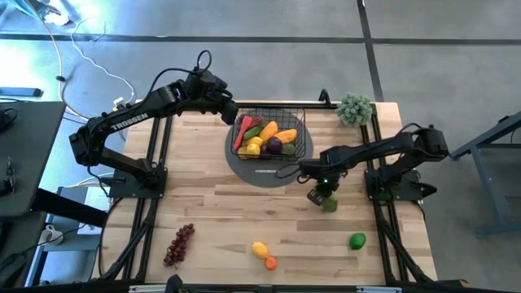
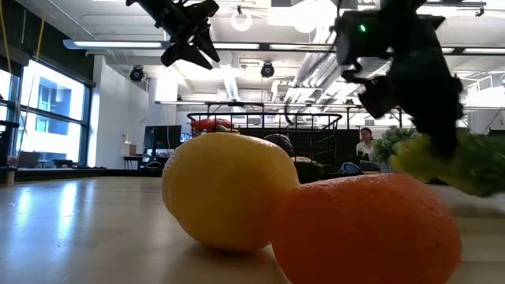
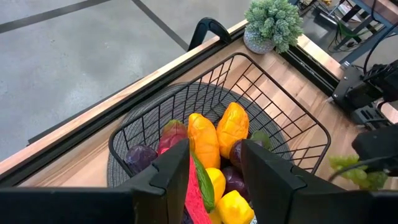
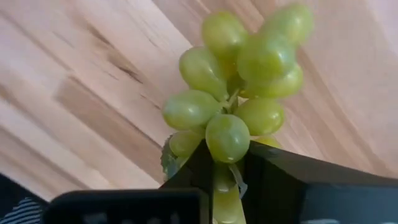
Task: Build produce basket
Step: Put the green grapes into the black wire basket
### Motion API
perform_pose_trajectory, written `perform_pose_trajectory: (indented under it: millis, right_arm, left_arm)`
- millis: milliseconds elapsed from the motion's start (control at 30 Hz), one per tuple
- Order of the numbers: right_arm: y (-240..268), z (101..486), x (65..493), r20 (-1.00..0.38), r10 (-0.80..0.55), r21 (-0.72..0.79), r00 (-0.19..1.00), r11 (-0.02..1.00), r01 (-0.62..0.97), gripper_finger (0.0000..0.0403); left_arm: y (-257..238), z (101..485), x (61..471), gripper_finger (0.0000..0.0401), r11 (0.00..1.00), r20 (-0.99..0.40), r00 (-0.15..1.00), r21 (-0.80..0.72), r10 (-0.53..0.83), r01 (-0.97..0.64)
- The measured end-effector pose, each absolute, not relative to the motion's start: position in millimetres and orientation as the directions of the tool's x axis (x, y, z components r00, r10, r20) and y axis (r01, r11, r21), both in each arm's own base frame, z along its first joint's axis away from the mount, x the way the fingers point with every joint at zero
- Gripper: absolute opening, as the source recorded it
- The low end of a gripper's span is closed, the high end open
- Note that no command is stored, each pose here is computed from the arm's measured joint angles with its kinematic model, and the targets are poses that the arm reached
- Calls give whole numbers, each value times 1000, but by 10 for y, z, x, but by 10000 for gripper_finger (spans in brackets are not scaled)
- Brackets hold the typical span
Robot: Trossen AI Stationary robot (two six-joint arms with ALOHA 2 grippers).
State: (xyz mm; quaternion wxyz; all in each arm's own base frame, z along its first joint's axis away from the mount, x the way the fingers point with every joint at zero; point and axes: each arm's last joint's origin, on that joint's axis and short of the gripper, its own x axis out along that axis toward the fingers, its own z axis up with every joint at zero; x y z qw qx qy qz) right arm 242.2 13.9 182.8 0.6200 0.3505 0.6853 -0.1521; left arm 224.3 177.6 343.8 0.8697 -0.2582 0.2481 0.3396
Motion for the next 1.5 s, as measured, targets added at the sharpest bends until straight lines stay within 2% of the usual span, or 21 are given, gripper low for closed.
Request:
perform_pose_trajectory:
  millis: [300,467,700,933,1133,1333,1500]
  right_arm:
    - [132,2370,2706,-955,248,297,165,757,582,13]
    - [116,2695,2840,-937,209,330,278,791,516,13]
    - [28,3101,2925,-916,94,274,391,857,437,13]
    - [-193,3382,2937,-887,-88,75,453,941,330,14]
    - [-415,3528,2931,-847,-245,-173,472,966,192,14]
    - [-616,3587,2956,-780,-391,-429,488,903,37,14]
    - [-732,3580,2994,-746,-469,-592,473,792,-147,15]
  left_arm:
    - [1776,3437,2243,131,639,-608,646,-277,462,-717]
    - [1757,3424,2243,131,695,-620,666,-256,415,-671]
    - [1739,3391,2224,131,689,-653,646,-255,396,-679]
    - [1725,3367,2206,131,626,-678,628,-311,381,-715]
    - [1690,3350,2213,131,561,-696,620,-367,364,-742]
    - [1600,3336,2263,131,541,-709,621,-396,333,-742]
    - [1519,3337,2318,131,534,-709,633,-420,311,-734]
